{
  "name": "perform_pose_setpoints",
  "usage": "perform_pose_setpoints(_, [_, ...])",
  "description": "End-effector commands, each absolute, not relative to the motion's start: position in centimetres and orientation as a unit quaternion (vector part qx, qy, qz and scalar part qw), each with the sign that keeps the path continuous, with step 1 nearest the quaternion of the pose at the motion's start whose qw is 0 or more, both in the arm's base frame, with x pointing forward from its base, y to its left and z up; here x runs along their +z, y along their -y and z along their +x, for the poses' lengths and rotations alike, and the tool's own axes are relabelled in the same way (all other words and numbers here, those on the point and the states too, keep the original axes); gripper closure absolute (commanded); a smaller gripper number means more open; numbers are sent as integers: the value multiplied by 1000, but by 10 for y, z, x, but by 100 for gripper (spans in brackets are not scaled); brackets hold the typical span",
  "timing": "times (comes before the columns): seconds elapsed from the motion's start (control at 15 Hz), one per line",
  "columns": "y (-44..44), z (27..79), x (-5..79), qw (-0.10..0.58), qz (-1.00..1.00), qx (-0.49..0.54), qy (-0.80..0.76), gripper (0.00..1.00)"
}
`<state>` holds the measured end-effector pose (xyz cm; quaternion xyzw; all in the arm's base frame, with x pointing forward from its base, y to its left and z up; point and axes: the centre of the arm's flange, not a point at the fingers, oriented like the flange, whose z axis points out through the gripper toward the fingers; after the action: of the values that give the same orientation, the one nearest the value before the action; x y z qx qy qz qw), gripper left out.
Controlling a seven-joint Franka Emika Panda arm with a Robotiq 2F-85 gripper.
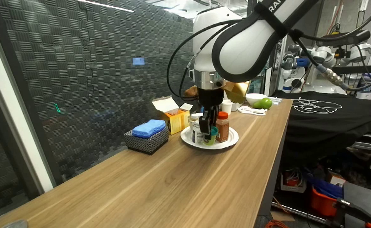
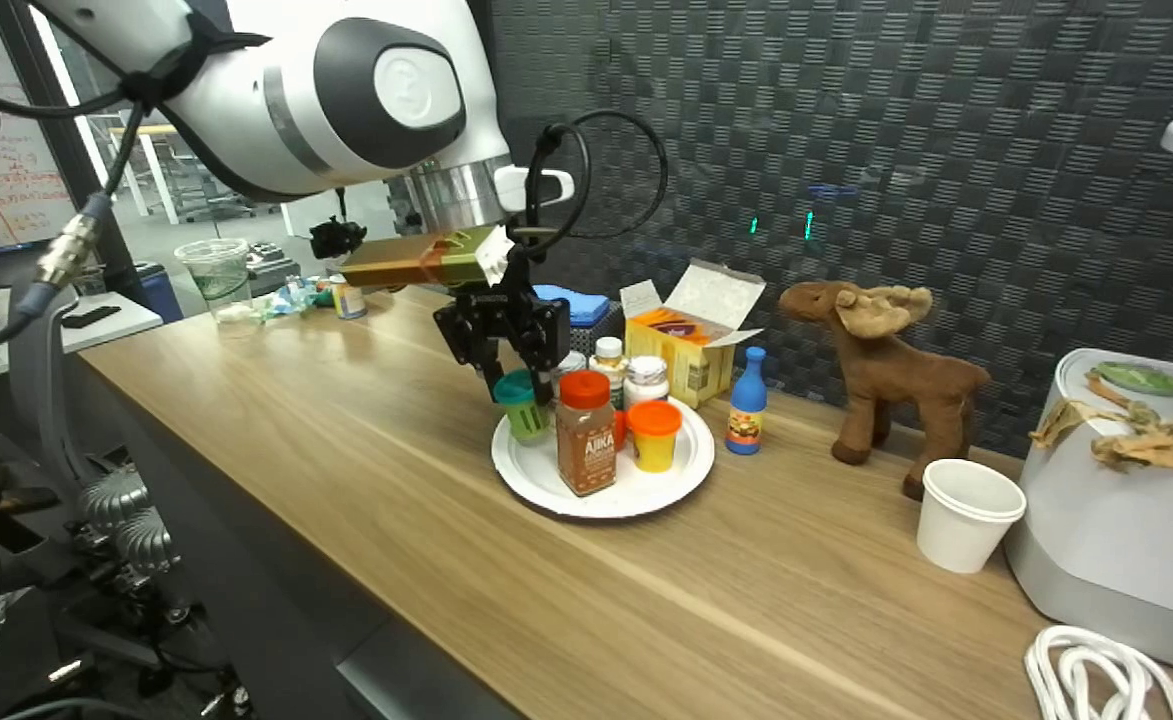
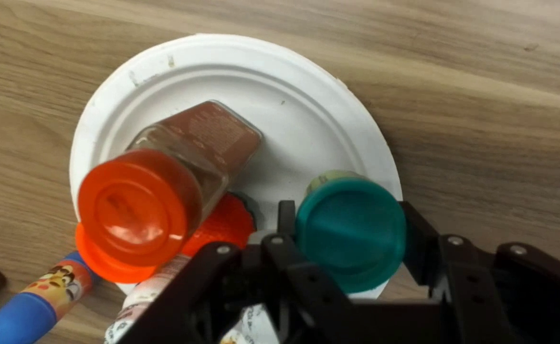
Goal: Put the bottles and orange plushie that are around the white plate on the white plate
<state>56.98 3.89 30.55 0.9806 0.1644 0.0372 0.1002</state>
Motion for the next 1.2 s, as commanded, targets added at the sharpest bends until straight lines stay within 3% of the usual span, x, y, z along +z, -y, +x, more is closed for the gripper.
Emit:
perform_pose_setpoints(0.0, [-30,558,314,86,974,49,-203,72])
perform_pose_setpoints(1.13, [-14,557,317,77,964,64,-245,72])
